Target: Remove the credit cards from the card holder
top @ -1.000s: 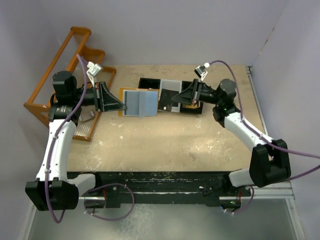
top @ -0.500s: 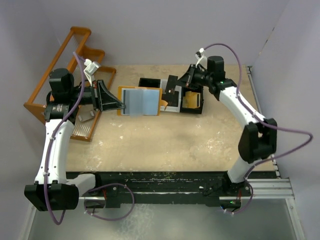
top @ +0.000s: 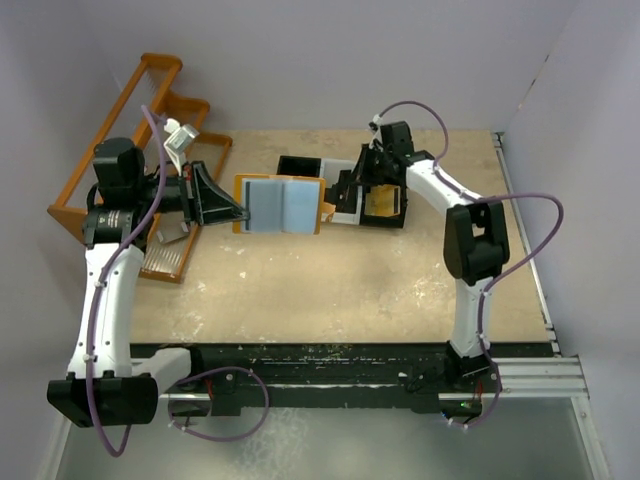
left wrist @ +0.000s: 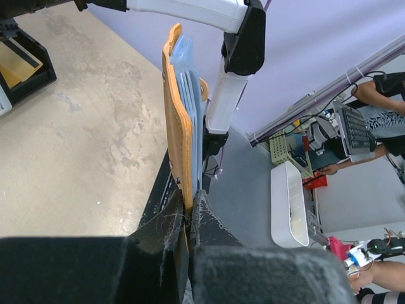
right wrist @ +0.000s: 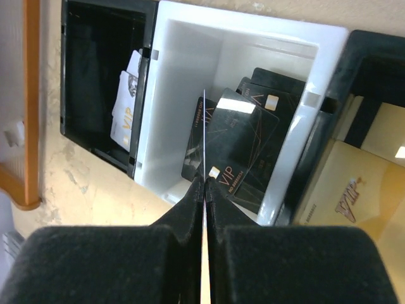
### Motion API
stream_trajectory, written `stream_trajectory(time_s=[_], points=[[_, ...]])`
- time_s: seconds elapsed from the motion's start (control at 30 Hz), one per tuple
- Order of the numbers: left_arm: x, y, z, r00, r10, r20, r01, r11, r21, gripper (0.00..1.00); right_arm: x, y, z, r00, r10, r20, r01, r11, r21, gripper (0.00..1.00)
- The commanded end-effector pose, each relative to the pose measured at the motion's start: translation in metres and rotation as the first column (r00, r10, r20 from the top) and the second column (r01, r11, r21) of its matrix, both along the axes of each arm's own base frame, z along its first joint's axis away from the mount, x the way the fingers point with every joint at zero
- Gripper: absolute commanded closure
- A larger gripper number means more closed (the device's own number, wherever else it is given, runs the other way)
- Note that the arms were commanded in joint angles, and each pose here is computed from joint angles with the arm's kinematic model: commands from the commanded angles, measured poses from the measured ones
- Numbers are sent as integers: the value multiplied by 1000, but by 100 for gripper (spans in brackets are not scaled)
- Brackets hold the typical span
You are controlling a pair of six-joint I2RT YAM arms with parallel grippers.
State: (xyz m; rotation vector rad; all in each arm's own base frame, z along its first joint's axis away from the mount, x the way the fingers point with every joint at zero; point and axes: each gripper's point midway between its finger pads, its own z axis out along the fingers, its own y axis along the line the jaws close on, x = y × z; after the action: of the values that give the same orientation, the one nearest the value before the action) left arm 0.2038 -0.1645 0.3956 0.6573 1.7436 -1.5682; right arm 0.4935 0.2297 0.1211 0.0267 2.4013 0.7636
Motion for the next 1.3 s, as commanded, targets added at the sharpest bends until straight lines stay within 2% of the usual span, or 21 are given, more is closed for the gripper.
stream_trajectory(time_s=[0.0, 0.1, 0.23, 0.33, 0.4, 0.63, 0.83, 0.9, 0.97, 1.03, 1.1, 1.13, 1.27], points=[[-2, 4, 10, 990, 59, 128, -67, 996, 55, 100, 12, 9, 9, 997, 8, 71, -5, 999, -43, 100], [22, 16, -10, 967, 191, 168, -222, 957, 188, 100, 14, 20, 6, 997, 22, 79, -19, 999, -45, 100], [49, 44, -40, 913, 325, 248, -398, 846, 356, 100, 13, 31, -4, 998, 36, 59, -32, 997, -64, 100], [60, 60, -55, 881, 381, 281, -470, 771, 429, 100, 13, 30, -6, 998, 28, 60, -22, 996, -86, 100], [62, 64, -60, 877, 383, 288, -478, 752, 453, 100, 12, 26, -4, 997, 17, 69, -10, 995, -102, 98], [69, 79, -65, 847, 411, 337, -531, 686, 498, 100, 7, 12, 26, 991, -28, 132, 45, 990, -131, 56], [70, 90, -68, 824, 412, 389, -566, 628, 534, 100, -2, 8, 91, 968, -46, 245, 69, 994, -87, 40], [64, 85, -67, 841, 384, 381, -539, 654, 530, 100, -11, 16, 120, 954, -27, 299, 44, 998, -49, 34], [56, 74, -68, 875, 343, 342, -480, 711, 515, 100, -24, 29, 149, 935, 11, 353, -12, 1000, -2, 25], [45, 59, -67, 914, 283, 289, -395, 781, 484, 100, -43, 43, 180, 910, 66, 409, -97, 994, 56, 15], [27, 39, -59, 953, 185, 239, -271, 873, 405, 100, -70, 61, 212, 871, 139, 470, -219, 968, 119, 7], [21, 33, -56, 963, 155, 219, -229, 900, 371, 100, -86, 71, 225, 849, 177, 497, -283, 948, 146, 2], [10, 18, -43, 982, 83, 170, -127, 957, 262, 100, -158, 104, 268, 739, 287, 609, -488, 852, 191, 0]])
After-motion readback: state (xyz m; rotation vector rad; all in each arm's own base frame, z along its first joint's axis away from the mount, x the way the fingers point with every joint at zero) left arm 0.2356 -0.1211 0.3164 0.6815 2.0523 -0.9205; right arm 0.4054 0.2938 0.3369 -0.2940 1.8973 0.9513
